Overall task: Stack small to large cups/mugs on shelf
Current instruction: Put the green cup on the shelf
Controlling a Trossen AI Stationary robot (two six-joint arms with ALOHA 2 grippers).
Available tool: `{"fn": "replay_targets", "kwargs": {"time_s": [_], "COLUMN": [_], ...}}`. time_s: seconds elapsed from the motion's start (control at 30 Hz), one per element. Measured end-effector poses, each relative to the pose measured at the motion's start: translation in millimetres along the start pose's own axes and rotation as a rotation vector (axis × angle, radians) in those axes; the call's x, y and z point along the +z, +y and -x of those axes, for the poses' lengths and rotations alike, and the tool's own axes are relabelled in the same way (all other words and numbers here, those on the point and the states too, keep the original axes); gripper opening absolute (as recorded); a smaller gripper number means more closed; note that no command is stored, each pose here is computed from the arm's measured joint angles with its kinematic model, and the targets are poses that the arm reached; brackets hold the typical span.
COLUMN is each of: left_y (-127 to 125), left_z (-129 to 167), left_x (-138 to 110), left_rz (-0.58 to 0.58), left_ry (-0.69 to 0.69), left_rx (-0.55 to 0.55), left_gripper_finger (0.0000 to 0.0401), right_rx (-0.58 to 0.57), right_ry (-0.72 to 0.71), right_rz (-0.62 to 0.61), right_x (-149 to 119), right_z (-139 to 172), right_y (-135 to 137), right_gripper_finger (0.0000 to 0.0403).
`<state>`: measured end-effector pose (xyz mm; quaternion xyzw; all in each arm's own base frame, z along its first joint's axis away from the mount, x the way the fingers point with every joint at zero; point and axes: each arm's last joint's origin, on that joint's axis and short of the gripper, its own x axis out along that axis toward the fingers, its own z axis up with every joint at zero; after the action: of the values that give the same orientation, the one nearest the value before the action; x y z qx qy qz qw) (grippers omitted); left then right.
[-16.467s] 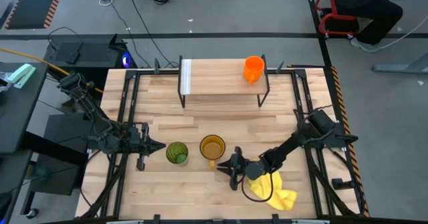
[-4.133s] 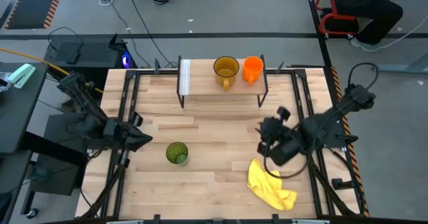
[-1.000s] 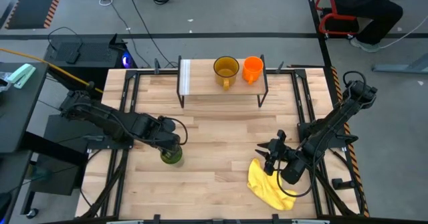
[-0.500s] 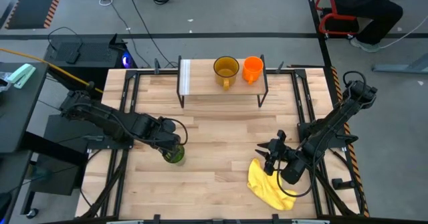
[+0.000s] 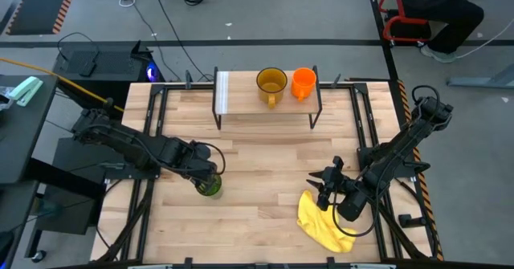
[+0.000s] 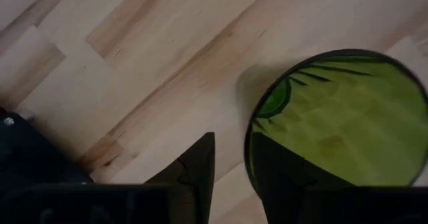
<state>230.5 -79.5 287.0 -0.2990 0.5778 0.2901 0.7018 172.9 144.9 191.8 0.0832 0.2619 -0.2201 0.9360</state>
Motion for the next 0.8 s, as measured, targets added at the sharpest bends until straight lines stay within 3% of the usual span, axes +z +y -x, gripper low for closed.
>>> {"fn": "replay_targets", "kwargs": {"time_s": [0.27, 0.8], "left_y": [-6.2, -12.5], "left_z": [-2.5, -14.3], "left_x": [2.0, 3.4], "left_rz": [-0.001, -0.033], "left_ry": [-0.014, 0.016], "left_rx": [-0.035, 0.004], "left_gripper_finger": [0.0107, 0.0086], "right_rx": [0.0, 0.003], "right_ry": [0.0, -0.001], "right_rz": [0.0, -0.001], "right_x": [0.0, 0.1], "right_z": [0.0, 0.1], "right_y": [0.0, 0.4], "right_gripper_finger": [0.0117, 0.0117]}}
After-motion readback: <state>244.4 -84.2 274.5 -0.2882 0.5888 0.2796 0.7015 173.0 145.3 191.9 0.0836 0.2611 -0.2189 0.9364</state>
